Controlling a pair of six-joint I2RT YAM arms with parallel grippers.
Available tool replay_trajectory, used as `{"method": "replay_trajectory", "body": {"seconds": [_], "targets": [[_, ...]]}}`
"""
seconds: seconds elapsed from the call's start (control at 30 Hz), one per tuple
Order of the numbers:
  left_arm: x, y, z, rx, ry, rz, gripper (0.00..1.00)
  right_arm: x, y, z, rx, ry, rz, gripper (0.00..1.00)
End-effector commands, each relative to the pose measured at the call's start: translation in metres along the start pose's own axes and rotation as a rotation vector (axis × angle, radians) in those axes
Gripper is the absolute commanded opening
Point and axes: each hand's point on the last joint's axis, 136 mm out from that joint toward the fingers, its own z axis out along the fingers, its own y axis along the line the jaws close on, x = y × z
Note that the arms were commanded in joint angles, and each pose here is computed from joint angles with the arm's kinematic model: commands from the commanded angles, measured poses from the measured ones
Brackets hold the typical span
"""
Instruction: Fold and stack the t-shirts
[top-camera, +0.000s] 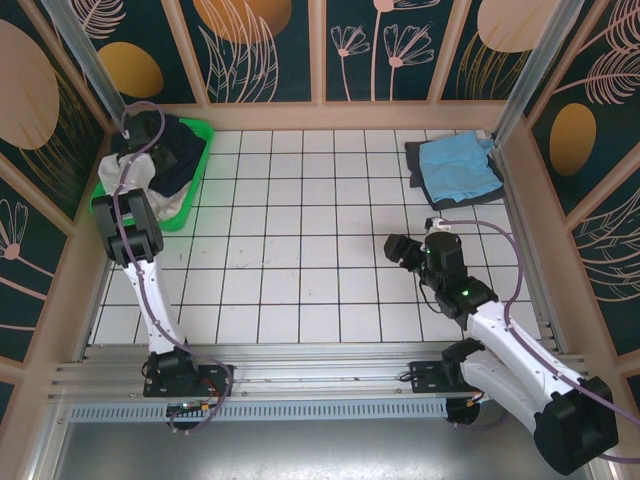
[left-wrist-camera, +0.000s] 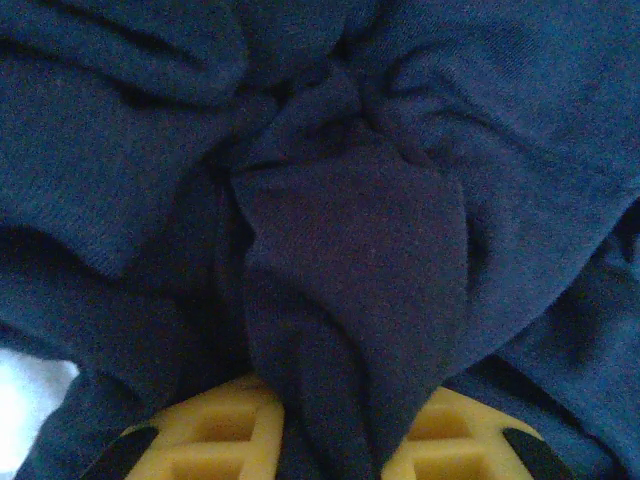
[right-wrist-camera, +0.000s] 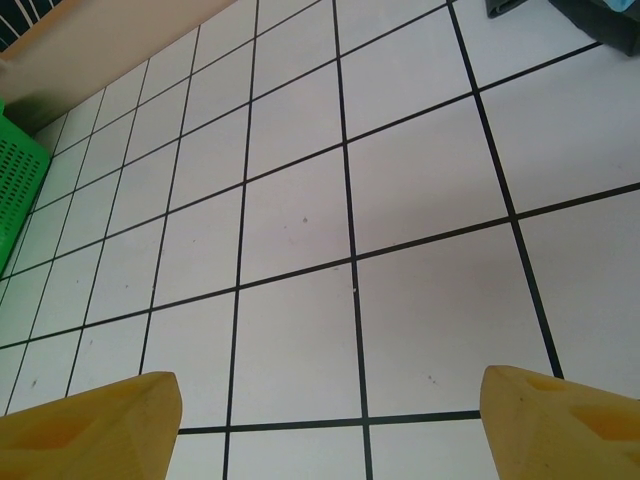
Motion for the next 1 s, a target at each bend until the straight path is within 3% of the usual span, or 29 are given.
{"method": "replay_trajectory", "body": {"seconds": [0.0,0.07,0.27,0.57,0.67,0.73,0.83,0.97], "targets": [[-0.032,-0.044,-0.063,0.178,-0.084,0.01,0.05,-0.006,0.002,0.0,-0.013,-0.036,-0.024,0.74],[-0.039,-0.05,-0.082,0.209,-0.119,0.019,0.0,-0.006,0.002,0.001,-0.019,-0.038,-0.021,0.73],[-0.05,-0.049,-0.119,0.203,-0.152,0.032,0.04,-0.003,0.004,0.002,-0.038,-0.028,-0.017,0.72],[-0.066,-0.058,-0.154,0.246,-0.189,-0.028,0.0,-0.001,0.01,-0.001,-0.072,-0.018,-0.011,0.72],[-0.092,-0.082,-0.202,0.375,-0.285,-0.038,0.0,-0.004,0.011,-0.004,-0.075,-0.026,-0.012,0.72],[-0.105,-0.119,-0.248,0.522,-0.356,0.055,0.0,-0.006,0.014,-0.005,-0.084,-0.032,-0.013,0.7],[-0.124,-0.151,-0.314,0.541,-0.491,0.15,0.0,-0.007,0.016,-0.005,-0.094,-0.036,-0.01,0.69],[-0.143,-0.155,-0.378,0.627,-0.618,0.096,0.0,-0.006,0.02,-0.005,-0.117,-0.03,0.0,0.69]]}}
